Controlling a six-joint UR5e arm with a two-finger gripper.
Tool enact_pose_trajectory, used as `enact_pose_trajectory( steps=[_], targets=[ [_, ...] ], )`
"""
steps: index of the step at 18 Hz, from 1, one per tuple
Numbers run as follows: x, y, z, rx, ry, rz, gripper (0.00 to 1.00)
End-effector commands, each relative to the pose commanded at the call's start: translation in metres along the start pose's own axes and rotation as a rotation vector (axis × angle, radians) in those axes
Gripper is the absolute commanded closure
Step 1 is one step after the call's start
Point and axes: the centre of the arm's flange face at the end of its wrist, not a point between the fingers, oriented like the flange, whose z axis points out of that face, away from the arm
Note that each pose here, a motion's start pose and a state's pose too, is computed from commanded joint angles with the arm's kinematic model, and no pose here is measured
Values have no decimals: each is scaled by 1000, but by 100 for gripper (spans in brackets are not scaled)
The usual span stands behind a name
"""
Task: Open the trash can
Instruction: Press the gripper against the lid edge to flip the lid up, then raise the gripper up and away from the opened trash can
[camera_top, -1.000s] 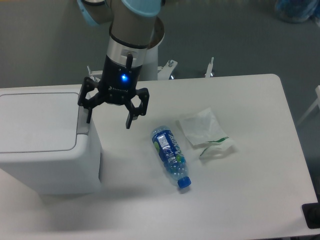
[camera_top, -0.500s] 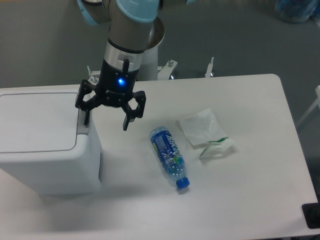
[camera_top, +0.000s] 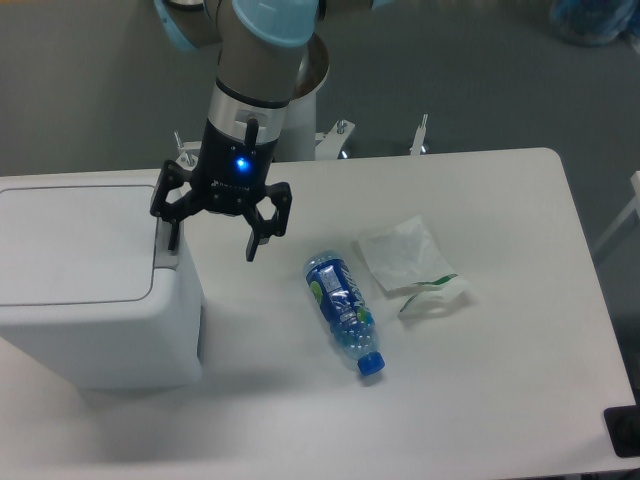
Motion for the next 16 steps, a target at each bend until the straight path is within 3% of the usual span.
enact_pose_trajectory(
  steps=[13, 16],
  targets=[
    [0, 5, 1, -6, 1, -6, 0],
    [1, -4, -14, 27, 1, -3, 0]
  ],
)
